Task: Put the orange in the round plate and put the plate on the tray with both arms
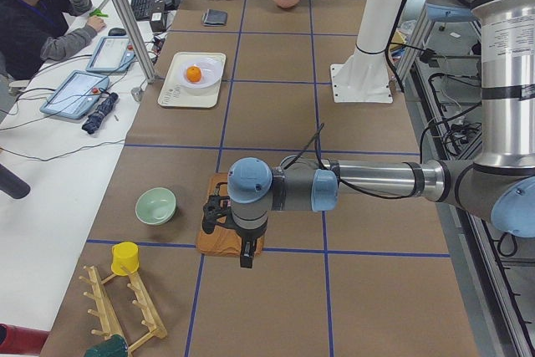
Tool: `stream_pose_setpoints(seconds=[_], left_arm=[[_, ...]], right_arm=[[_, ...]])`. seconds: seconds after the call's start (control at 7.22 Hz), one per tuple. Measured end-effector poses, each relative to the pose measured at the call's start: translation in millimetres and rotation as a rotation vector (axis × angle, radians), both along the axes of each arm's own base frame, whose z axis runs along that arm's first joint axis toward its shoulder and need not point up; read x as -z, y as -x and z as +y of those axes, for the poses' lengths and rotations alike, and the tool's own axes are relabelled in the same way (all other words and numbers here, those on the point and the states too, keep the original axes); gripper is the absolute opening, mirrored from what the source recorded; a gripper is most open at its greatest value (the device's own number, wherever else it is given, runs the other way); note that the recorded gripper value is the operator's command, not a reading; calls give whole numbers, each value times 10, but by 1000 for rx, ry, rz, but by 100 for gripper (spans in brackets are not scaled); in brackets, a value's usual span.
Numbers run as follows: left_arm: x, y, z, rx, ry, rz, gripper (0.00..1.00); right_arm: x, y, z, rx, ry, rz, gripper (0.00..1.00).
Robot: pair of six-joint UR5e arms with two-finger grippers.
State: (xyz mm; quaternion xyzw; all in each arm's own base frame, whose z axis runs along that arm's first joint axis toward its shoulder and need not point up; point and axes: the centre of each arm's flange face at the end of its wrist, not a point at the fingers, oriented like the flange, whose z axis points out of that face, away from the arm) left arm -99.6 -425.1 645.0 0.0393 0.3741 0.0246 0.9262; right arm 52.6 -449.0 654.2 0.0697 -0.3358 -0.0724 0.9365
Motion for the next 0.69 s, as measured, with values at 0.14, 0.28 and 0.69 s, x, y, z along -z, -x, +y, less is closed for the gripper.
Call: stream_pose_setpoints(seconds=[0.14,0.28,0.69], left_arm=[[-5,0,7,0,1,0,99],[-10,-1,11,0,2,0,99],[-15,-1,15,-1,3,0,99]], right_arm=[[-44,-1,9,0,8,1,100],[-129,-2,25,0,25,2,100],[-219,-2,58,0,43,2,100]])
